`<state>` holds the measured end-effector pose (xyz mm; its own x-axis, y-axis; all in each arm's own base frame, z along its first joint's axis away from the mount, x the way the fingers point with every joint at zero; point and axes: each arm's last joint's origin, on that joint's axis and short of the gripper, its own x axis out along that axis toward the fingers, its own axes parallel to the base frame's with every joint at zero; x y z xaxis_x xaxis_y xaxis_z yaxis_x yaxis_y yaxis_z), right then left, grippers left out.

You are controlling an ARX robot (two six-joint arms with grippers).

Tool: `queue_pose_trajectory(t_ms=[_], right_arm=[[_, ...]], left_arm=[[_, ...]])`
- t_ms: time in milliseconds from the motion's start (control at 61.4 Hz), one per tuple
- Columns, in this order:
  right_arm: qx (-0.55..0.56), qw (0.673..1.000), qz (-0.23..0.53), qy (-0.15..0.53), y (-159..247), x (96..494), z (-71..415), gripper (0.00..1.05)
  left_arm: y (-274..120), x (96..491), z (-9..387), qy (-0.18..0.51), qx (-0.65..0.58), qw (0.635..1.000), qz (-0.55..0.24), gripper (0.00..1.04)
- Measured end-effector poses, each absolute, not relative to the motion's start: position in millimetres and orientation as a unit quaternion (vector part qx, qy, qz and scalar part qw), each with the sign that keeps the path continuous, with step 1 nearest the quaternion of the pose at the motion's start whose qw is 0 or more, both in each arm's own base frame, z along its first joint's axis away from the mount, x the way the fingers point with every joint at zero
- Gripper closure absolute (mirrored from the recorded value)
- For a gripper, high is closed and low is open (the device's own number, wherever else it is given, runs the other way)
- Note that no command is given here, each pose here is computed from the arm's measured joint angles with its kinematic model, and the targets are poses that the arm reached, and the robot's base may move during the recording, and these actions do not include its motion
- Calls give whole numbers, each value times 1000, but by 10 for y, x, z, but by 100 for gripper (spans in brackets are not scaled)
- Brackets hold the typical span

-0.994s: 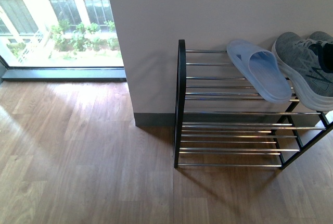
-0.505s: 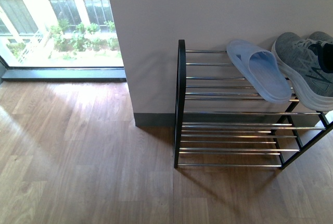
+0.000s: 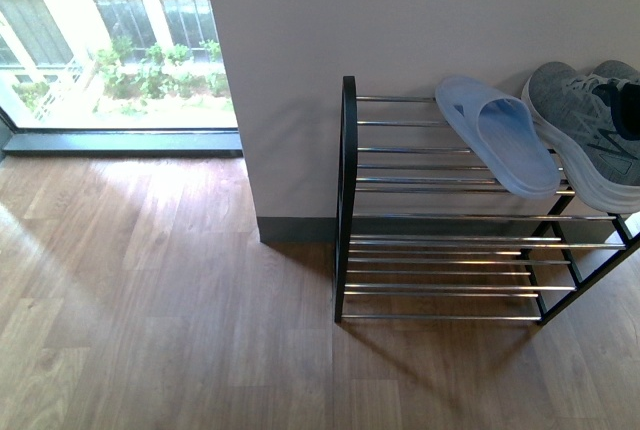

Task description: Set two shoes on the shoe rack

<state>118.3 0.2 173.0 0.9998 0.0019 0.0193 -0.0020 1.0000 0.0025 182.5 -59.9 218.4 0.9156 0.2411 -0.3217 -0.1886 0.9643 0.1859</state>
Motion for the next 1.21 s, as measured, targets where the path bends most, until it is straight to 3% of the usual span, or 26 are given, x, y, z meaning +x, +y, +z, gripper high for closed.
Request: queue_pose_trajectory(t_ms=[863,1026,1140,1205], right_arm=[[1,1000,1,-6,2,970,1695,102],[1,1000,1,-7,2,969,1696,66],[1,1000,2,-7,2,969,1696,50],[1,1000,3,-7,3,969,1696,36]], left_arm=[[-599,1825,2184,173,76,976,110,103],[-599,1825,2184,173,76,976,110,103],[-599,1825,2184,173,76,976,110,103],[-593,1826,2185,173,76,975,115,103]])
